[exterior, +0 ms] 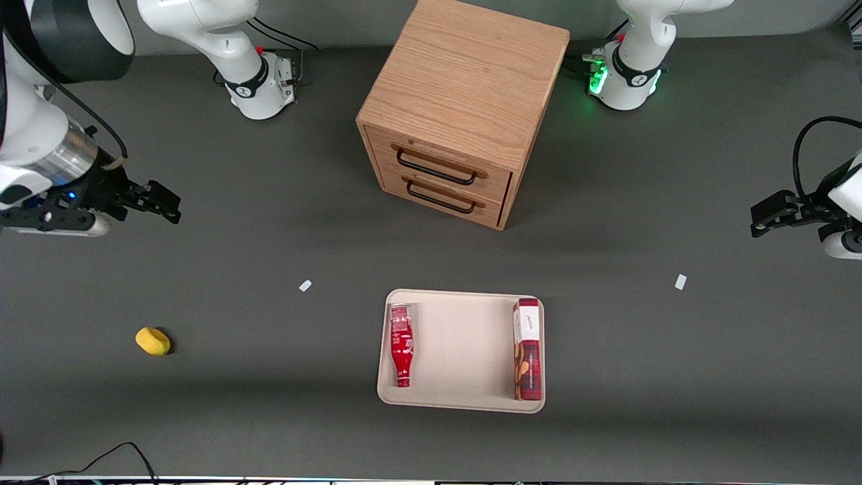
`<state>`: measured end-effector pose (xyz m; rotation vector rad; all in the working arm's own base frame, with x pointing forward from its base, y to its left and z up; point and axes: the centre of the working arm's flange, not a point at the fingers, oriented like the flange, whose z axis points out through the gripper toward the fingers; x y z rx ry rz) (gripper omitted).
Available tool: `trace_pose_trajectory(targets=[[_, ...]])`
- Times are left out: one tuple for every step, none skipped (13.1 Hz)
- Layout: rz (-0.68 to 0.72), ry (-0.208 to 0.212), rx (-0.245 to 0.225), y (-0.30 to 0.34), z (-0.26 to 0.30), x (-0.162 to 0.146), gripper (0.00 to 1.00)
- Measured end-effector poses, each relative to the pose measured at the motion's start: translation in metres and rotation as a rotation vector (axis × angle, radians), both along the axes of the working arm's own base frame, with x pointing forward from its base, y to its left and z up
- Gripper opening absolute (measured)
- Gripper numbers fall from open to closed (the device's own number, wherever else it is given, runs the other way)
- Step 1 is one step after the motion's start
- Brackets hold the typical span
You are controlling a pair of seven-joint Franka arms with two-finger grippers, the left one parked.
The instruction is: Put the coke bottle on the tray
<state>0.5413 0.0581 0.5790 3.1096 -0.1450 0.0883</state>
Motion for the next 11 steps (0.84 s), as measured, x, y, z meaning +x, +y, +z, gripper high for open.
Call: trace_pose_trajectory(targets=[[-0.003,-0.008,0.003,-0.002,0.005,-0.005,1.0],[-0.01,-0.013,0.006,-0.007,0.009,-0.008,1.0],[-0.019,-0.013,0.009,-0.012,0.011,-0.009,1.0],[-0.028,-0.008,0.011,-0.017,0.01,-0.009,1.0],[-0.033,-0.001,0.012,-0.019,0.009,-0.01,1.0],[-0.035,0.004,0.012,-0.02,0.008,-0.01,1.0],[-0.034,0.005,0.012,-0.02,0.007,-0.01,1.0],[-0.034,0.005,0.013,-0.02,0.007,-0.01,1.0],[-0.033,0.005,0.013,-0.019,0.007,-0.01,1.0],[-0.033,0.006,0.014,-0.019,0.007,-0.01,1.0],[-0.034,0.006,0.014,-0.019,0.007,-0.01,1.0]])
